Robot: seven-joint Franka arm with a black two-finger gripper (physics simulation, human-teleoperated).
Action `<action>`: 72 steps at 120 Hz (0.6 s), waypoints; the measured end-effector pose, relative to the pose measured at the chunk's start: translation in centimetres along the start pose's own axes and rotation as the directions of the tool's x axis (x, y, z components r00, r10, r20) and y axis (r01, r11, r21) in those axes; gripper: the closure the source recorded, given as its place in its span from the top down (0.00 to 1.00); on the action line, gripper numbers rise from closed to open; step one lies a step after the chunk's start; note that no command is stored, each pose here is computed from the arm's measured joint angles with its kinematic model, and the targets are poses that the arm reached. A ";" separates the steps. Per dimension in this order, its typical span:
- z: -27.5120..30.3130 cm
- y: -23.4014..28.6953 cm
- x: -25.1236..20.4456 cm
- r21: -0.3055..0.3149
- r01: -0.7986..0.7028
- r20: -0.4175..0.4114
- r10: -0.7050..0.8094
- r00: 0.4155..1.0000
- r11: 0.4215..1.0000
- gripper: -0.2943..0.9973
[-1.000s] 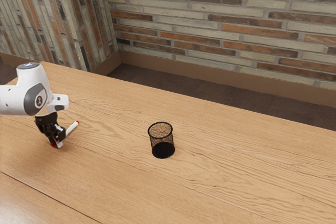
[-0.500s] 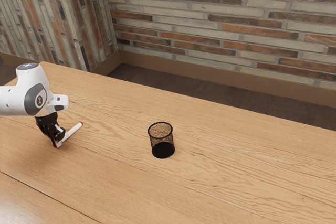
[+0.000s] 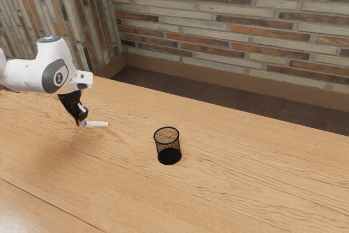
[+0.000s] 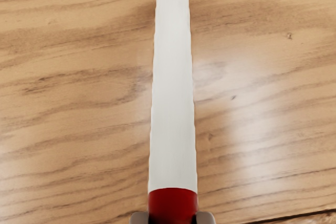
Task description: Put the marker into the pen holder.
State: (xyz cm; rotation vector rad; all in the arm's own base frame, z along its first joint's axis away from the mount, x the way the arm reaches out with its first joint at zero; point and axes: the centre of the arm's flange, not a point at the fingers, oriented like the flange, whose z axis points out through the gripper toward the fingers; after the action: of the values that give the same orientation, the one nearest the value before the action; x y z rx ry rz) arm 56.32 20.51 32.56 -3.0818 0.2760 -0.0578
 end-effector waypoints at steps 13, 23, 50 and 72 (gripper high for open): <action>-5.9 6.4 4.5 0.027 -0.128 -0.012 0.129 0.992 0.991 0.22; -9.3 10.6 5.8 0.043 -0.197 -0.014 0.197 0.980 0.980 0.22; -20.6 23.3 6.9 0.121 -0.356 -0.060 0.365 0.929 0.927 0.21; -19.3 31.8 7.8 0.080 -0.446 0.007 0.447 0.895 0.892 0.21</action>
State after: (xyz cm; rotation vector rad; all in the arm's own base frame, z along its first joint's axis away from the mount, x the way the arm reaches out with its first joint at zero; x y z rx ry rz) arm 57.56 -13.02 50.49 -2.8550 0.9485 -0.0665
